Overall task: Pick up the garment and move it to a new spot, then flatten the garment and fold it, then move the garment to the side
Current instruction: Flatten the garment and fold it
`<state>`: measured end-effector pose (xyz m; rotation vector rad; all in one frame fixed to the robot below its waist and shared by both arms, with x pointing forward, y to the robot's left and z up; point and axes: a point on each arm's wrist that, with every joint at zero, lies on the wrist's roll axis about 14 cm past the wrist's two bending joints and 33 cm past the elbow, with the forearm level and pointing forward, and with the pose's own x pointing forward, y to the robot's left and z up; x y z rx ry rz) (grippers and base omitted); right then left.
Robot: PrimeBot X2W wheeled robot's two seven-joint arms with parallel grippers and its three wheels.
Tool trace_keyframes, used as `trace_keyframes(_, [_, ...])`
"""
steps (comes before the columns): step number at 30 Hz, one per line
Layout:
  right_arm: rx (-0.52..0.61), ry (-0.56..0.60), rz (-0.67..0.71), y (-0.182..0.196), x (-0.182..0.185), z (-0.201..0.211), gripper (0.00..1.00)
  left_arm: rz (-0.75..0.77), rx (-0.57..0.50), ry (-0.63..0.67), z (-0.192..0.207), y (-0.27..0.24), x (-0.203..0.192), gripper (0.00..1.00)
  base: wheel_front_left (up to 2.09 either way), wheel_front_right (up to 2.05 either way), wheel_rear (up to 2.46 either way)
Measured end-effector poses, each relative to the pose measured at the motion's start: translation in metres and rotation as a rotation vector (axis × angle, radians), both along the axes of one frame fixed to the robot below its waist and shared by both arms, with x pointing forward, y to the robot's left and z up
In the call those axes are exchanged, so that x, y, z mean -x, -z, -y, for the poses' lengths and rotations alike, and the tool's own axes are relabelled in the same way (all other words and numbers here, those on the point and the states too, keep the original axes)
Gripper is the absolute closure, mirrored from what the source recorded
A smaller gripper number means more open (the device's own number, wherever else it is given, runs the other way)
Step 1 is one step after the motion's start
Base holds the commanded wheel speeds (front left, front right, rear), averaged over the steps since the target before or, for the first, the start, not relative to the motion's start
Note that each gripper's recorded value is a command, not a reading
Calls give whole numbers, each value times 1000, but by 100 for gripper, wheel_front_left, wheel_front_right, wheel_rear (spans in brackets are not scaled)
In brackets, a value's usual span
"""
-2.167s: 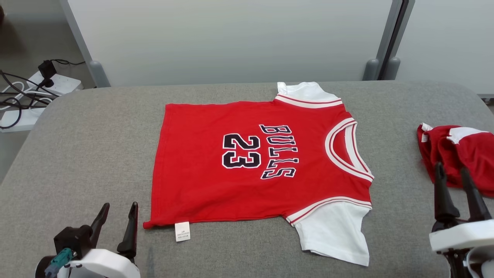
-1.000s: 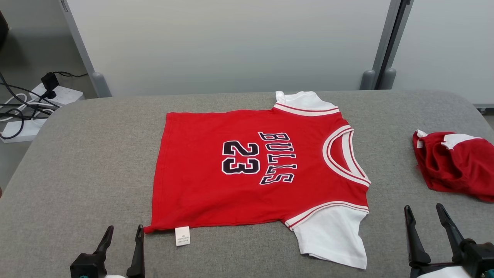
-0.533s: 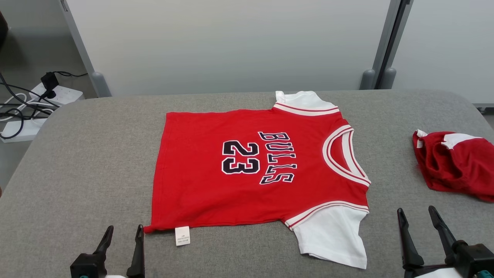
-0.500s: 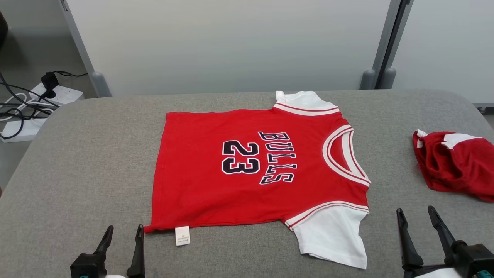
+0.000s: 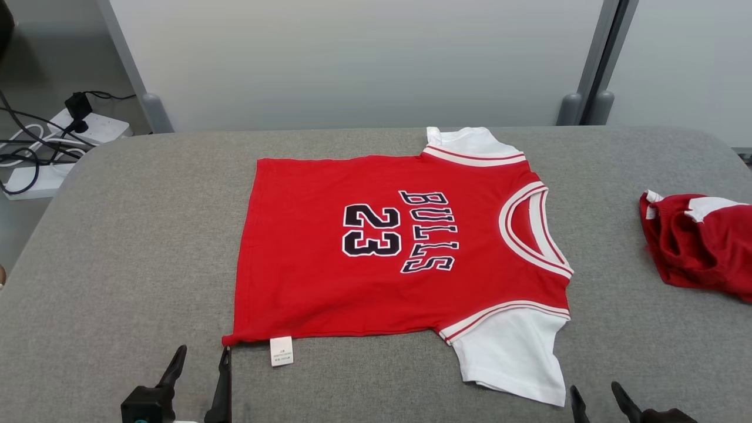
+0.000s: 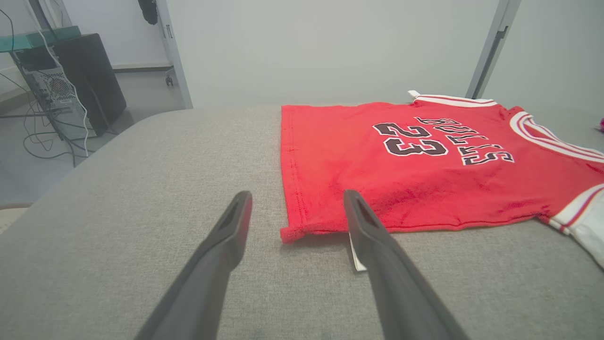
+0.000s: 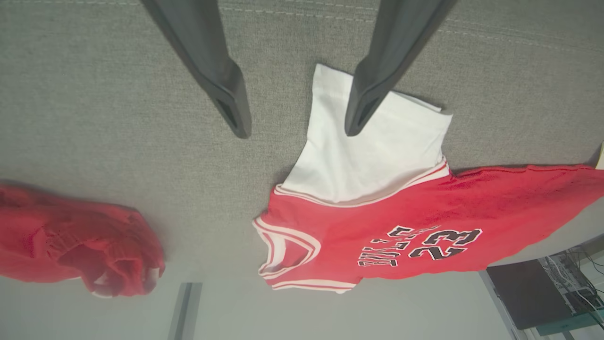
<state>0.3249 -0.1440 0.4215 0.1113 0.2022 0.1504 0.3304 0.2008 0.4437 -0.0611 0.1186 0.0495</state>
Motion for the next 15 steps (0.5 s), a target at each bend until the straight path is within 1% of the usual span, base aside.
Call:
trace_keyframes(4, [-6, -25, -89, 25, 7, -9, 0, -18, -1, 7, 2, 5, 2, 0, 0, 0, 0])
trace_keyframes(10, [-42, -33, -109, 28, -8, -16, 0, -34, -9, 9, 2, 10, 6, 0, 0, 0, 0])
trace_keyframes(15, [-80, -32, -178, 45, -4, -22, 0, -44, -10, 9, 1, 13, 9, 0, 0, 0, 0])
